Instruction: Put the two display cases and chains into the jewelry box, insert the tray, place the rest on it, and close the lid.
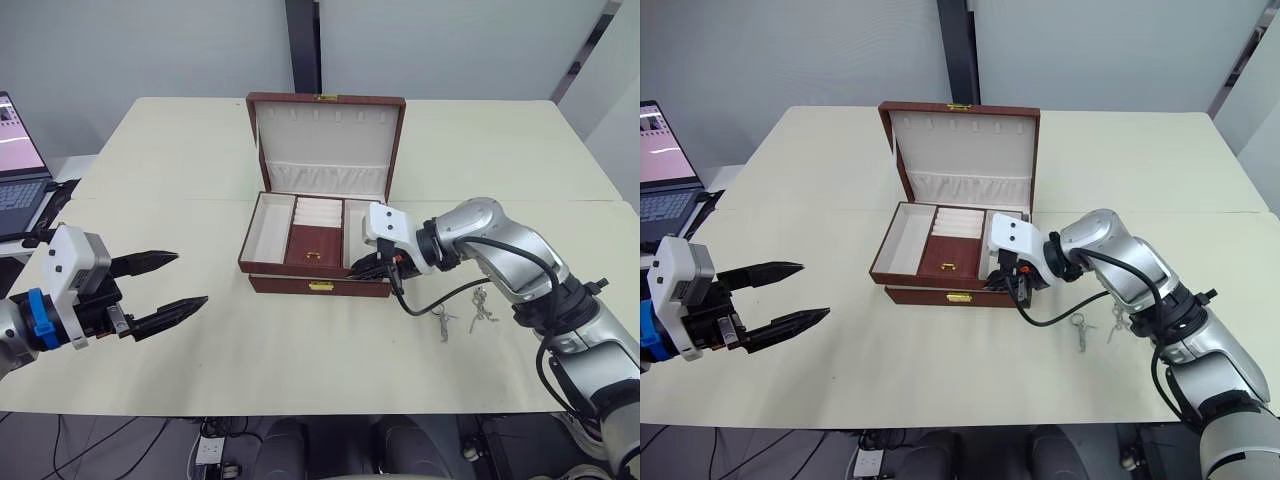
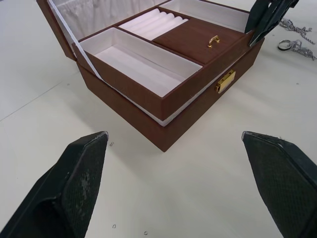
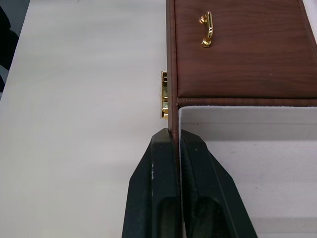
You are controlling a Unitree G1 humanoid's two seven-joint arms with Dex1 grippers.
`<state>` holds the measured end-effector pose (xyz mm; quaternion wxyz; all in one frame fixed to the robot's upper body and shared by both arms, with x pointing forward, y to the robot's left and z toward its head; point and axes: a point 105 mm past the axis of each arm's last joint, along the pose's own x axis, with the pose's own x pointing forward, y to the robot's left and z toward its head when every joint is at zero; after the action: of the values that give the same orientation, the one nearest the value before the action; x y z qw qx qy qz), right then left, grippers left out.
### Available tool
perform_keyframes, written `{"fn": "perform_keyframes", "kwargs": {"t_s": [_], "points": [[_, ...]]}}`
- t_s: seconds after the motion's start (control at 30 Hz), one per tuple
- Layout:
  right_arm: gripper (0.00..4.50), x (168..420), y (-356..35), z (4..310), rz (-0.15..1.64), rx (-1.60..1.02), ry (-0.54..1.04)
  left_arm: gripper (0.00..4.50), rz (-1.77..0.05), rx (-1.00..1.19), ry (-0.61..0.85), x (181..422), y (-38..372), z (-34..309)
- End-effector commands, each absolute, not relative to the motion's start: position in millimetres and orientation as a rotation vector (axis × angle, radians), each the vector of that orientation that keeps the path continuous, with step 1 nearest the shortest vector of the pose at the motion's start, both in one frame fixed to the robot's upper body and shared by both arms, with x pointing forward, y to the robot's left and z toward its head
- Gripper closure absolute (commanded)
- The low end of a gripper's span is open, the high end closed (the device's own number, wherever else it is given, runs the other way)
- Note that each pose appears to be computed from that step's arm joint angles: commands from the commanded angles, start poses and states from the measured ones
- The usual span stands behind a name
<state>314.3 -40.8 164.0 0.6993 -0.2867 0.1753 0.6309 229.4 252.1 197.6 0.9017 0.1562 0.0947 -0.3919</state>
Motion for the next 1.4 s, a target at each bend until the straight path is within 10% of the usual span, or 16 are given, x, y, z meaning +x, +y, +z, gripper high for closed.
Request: {"fn": "perform_keyframes", "kwargs": {"t_s": [0.03, 1.4], "points": [[4.46, 316.4, -35.3, 178.3, 1.41, -0.668, 0.325, 0.0, -0.789, 0.355, 0.147, 228.2, 255.7, 209.0], [4.46, 327.8, -51.0, 173.8, 1.38, -0.694, 0.352, 0.0, -0.877, 0.364, 0.105, 227.2, 241.0, 210.3]]}}
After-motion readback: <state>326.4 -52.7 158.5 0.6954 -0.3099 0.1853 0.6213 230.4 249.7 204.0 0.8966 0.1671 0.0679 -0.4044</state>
